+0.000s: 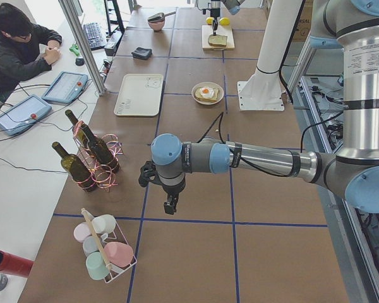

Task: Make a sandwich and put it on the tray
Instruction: 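Lift the bread slice with the right gripper and carry it over the egg toast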

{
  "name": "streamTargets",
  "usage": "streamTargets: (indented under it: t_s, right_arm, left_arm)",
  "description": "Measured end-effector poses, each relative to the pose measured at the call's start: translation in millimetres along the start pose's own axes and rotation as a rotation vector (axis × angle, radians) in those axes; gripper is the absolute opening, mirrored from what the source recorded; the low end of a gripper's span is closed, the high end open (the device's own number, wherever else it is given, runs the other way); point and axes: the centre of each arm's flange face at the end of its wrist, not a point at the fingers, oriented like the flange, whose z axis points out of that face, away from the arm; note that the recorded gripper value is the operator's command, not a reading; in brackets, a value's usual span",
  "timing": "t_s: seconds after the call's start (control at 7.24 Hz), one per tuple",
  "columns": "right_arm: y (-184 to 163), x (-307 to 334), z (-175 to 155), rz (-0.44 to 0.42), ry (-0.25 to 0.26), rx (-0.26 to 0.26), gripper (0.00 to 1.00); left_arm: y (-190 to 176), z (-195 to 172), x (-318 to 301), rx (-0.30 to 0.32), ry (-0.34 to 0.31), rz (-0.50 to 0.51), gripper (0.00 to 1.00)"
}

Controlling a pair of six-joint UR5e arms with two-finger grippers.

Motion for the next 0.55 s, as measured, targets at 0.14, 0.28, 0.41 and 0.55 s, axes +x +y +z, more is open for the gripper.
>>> streamTargets:
  t_s: [0.14, 0.28, 0.41, 0.55]
  right_arm:
    - [-13, -16, -1, -0.024, -0.053, -0.012, 0.00]
    - [-34, -39, 1, -0.029, -0.103, -0.014, 0.00]
    - [-63, -71, 4, -0.007, -0.151, -0.002, 0.00]
    - [-92, -106, 8, 0.012, -0.198, 0.010, 0.00]
  left_arm:
    - [0, 0, 0, 0.001, 0.000, 0.000, 1.00]
    - [0, -1, 0, 0.001, 0.000, 0.000, 1.00]
    - [0, 0, 0, 0.001, 0.000, 0.000, 1.00]
    - [0, 0, 0, 0.001, 0.000, 0.001, 1.00]
